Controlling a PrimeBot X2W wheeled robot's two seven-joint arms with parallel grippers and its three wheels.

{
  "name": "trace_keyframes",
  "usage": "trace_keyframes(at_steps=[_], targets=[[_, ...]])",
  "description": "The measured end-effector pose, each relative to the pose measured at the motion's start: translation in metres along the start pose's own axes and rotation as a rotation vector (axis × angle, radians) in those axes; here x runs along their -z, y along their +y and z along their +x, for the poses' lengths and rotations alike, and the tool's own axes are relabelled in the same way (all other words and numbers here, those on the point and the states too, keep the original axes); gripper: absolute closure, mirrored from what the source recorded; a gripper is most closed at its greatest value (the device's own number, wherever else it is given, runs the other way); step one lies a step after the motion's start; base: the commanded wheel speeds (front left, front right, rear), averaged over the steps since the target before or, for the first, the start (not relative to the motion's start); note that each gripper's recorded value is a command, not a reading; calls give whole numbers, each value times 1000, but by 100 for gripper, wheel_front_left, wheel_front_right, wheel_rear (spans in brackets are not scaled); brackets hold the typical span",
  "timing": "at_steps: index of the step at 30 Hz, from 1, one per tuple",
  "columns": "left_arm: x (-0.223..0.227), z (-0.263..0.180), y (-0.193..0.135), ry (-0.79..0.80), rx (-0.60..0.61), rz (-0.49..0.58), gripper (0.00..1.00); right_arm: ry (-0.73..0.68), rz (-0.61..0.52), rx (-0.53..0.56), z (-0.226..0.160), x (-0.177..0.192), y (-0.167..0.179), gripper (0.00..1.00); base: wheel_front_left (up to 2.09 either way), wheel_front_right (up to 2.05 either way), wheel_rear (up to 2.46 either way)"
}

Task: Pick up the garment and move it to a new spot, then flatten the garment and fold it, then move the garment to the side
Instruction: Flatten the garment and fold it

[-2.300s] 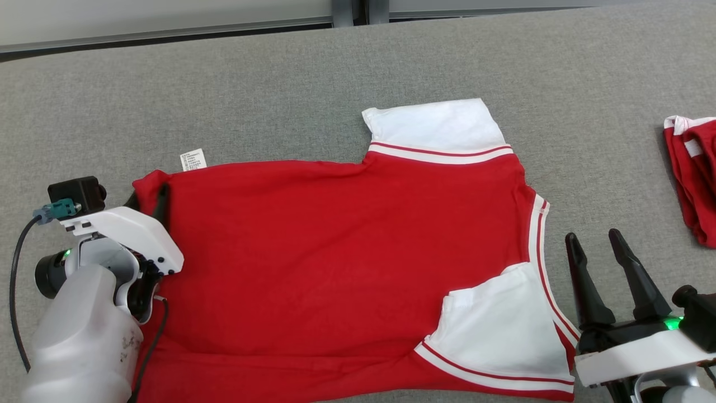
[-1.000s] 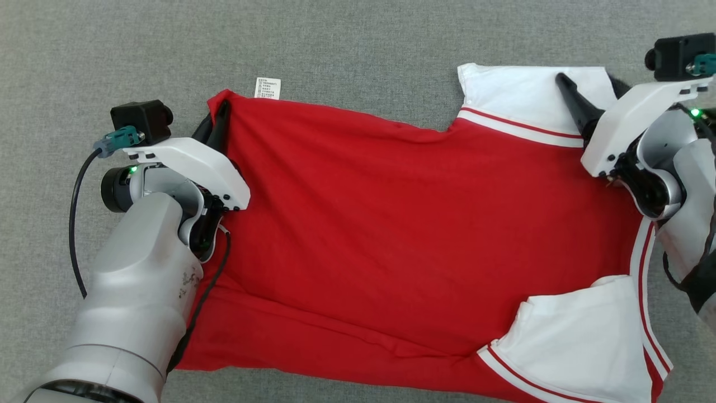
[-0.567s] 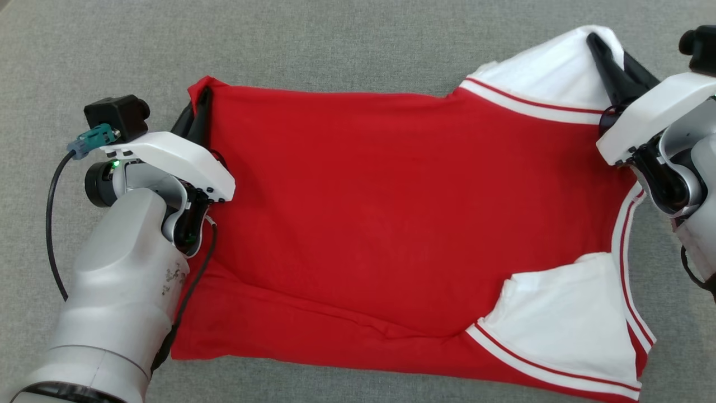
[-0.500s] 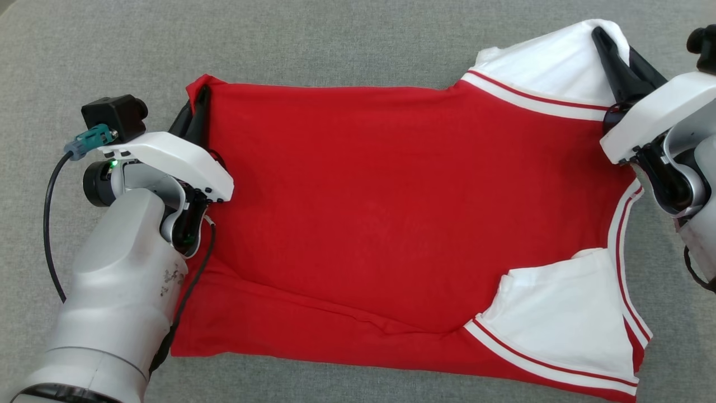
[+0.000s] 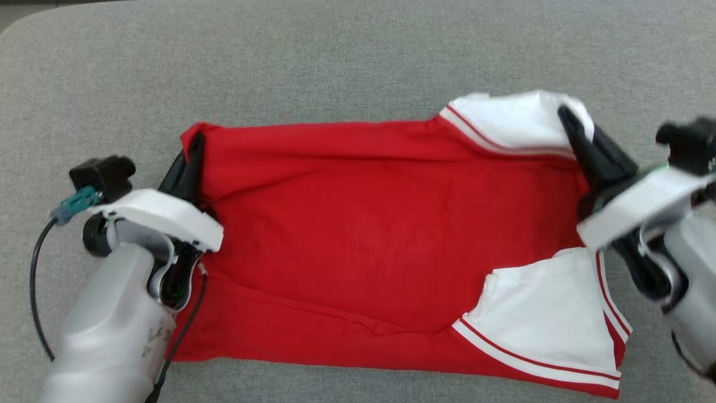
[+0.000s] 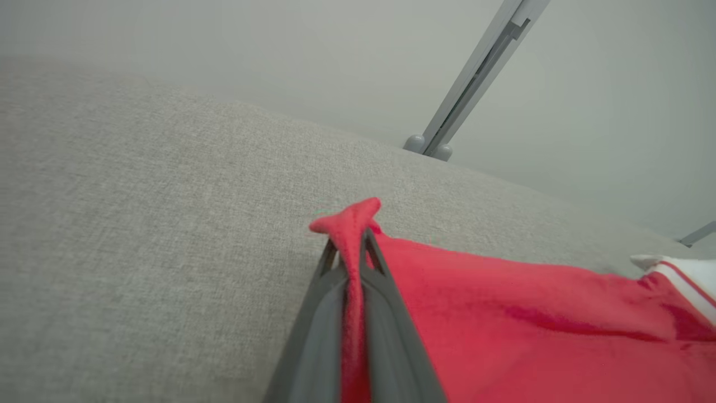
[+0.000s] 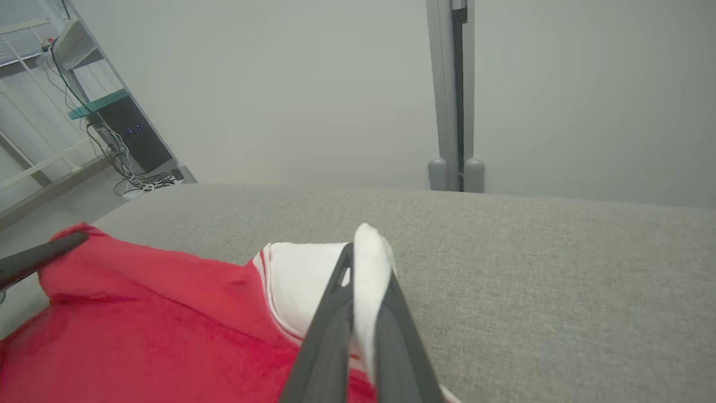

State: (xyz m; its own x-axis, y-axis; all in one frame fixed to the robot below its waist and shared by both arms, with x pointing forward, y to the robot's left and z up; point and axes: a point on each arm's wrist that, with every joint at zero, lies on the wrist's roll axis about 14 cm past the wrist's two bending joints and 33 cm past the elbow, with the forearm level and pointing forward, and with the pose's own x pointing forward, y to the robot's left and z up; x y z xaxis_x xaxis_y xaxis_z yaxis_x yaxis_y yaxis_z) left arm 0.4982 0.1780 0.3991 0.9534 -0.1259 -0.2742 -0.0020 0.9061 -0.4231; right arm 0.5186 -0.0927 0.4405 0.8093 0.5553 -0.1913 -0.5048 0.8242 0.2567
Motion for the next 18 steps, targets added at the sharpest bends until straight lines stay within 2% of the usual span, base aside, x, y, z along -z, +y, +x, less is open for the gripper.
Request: trace_keyframes(at_steps=[9,18], targets=[[12,-36,13,27,2,-42,100,19,202,18,-65,44,26,100,0,0,0],[28,-67,17,87,-25,-82,100,17,289,97,-105,64,33,100,0,0,0]])
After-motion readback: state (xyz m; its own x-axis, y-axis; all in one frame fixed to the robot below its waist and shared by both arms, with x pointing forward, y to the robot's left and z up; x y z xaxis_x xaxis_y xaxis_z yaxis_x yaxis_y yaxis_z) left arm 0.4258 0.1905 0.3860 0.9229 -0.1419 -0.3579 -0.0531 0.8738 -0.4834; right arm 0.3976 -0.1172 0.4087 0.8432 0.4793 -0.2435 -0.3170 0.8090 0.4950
